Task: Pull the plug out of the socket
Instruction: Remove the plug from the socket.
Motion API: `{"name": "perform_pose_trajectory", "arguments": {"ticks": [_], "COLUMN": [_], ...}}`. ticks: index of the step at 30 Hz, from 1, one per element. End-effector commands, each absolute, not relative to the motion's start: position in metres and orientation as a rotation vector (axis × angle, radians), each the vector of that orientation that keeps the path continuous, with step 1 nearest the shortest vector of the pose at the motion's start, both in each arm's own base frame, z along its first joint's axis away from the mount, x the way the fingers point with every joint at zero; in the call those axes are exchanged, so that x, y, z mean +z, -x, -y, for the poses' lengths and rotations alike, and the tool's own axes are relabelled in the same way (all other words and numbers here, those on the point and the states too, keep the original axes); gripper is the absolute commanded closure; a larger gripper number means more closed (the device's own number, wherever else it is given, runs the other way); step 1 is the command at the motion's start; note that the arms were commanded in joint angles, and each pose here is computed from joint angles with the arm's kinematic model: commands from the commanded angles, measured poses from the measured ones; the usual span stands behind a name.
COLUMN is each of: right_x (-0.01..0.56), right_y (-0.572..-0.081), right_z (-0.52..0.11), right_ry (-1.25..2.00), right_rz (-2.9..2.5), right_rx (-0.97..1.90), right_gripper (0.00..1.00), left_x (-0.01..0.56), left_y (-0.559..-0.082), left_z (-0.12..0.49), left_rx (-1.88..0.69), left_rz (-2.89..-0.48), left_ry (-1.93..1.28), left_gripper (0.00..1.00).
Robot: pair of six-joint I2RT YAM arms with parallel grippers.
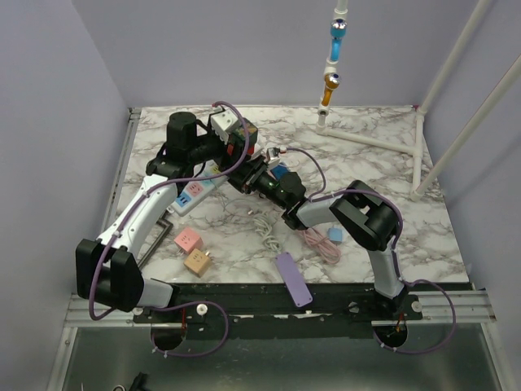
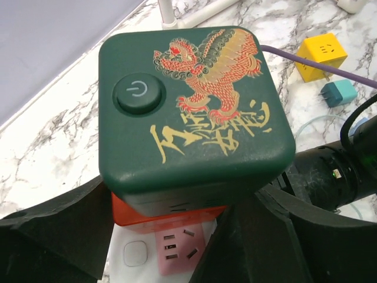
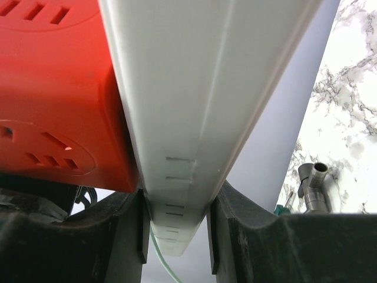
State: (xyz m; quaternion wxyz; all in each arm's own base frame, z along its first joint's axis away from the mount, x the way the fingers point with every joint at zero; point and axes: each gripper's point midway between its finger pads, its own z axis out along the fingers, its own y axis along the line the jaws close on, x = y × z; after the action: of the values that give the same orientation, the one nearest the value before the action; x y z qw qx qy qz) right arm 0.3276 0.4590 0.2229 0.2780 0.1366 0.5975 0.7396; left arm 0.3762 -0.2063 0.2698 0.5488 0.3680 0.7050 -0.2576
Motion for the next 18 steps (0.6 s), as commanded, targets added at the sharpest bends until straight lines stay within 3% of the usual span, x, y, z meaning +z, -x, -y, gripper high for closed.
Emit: {"name": "perform_pose_trajectory", "arguments": {"ticks": [1, 5, 7, 10, 14, 18], "right_x": [0.367, 0.371, 0.373, 0.374, 0.369, 0.359], "right_y": [-0.295, -0.297, -0.298, -0.298, -0.299, -0.302], "right_z": [-0.431, -0.432, -0.434, -0.435, -0.436, -0.436], "right_ry": [-0.124, -0.128, -0.123, -0.121, -0.126, -0.147], "right_rz": [-1.088, -1.078, -1.078, -1.077, -1.096, -1.13], "right_rx": [2.154, 2.149, 2.151, 2.156, 2.152, 2.123], "right_gripper": [0.99, 0.99, 0.99, 0.99, 0.99, 0.99], "left_x": [0.264, 0.26, 0.257, 0.254, 0.256, 0.266], "left_y": [-0.382, -0.373, -0.368, -0.369, -0.382, -0.389], "left_z": [0.19, 0.194, 0.199, 0.202, 0.195, 0.19], "left_rx": [-0.495, -0.516, -0.516, -0.494, -0.415, -0.365], "left_rz": [-1.701, -1.709, -1.71, -1.717, -1.732, -1.722], "left_ry": [-0.837, -0.843, -0.853, -0.852, -0.816, -0.792], "left_gripper": [0.38, 0.39, 0.45, 0.73, 1.0, 1.0]}}
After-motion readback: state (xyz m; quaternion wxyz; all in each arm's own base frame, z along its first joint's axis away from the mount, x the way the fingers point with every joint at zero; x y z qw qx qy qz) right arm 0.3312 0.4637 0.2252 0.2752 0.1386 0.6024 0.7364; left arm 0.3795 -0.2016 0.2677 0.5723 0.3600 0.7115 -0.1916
